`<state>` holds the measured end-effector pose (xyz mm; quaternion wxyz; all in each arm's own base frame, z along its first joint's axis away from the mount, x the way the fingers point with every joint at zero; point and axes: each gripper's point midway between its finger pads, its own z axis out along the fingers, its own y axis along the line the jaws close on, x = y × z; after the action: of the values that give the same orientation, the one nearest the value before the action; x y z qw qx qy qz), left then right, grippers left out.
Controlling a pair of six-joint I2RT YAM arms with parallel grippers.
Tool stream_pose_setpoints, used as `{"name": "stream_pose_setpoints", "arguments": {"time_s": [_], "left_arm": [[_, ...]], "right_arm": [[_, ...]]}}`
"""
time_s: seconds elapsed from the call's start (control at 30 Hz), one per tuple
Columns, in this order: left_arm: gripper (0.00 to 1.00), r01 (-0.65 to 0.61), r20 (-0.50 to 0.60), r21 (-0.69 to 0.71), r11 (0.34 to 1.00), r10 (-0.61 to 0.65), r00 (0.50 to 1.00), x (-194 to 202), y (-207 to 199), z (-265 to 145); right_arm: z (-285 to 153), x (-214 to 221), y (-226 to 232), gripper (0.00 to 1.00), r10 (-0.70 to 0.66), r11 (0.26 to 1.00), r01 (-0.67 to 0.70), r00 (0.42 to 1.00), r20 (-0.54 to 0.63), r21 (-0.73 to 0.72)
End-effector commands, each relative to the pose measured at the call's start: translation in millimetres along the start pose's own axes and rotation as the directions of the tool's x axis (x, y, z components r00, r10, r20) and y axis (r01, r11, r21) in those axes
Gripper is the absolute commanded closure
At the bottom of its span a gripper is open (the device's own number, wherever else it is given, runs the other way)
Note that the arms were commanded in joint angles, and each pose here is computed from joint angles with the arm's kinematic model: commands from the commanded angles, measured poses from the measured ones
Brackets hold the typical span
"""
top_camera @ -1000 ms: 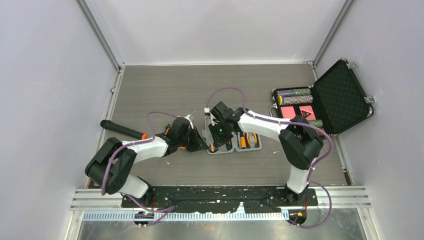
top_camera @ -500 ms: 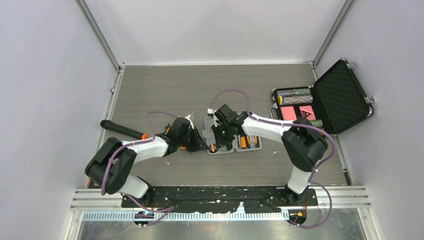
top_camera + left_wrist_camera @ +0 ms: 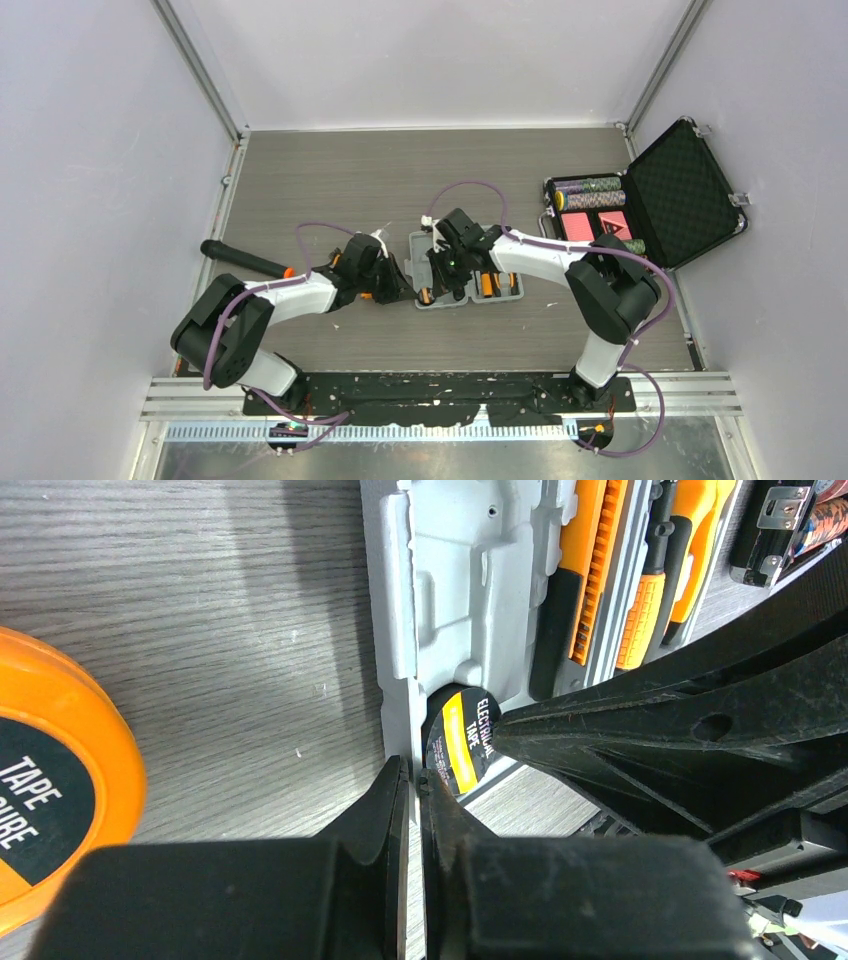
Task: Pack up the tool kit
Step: Adjust the tool in the toolbox.
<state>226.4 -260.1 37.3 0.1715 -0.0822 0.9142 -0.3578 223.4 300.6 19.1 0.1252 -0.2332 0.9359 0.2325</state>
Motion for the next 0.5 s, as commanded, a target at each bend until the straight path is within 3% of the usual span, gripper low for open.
{"name": "stream_pose_setpoints", "arguments": {"time_s": [0.0,0.17,0.27,0.47], "left_arm": [[0.94,-0.027,0.025,0.055,0.998,0.026,0.999,-7.3,-17.4,-3.2],[0.78,-0.055,0.080,0.050,0.997,0.051,0.996,-19.2,-25.4,-13.8],[0.65,-0.113,0.145,0.033,0.993,0.107,0.984,-35.5,-36.9,-28.4],[0.35,-0.204,0.280,-0.132,0.970,0.234,0.931,-67.8,-32.1,-71.7]], "right_arm": [[29.1,113.6,-53.2,0.95,0.051,0.983,0.011,0.943,-0.329,0.183],[5.0,48.1,-19.9,0.92,-0.041,0.993,0.057,0.988,-0.150,0.100],[-18.4,4.9,3.4,0.83,-0.086,0.994,0.087,0.996,-0.028,0.059],[-72.5,-62.5,37.4,0.66,-0.138,0.990,0.136,0.971,0.195,0.025]]}}
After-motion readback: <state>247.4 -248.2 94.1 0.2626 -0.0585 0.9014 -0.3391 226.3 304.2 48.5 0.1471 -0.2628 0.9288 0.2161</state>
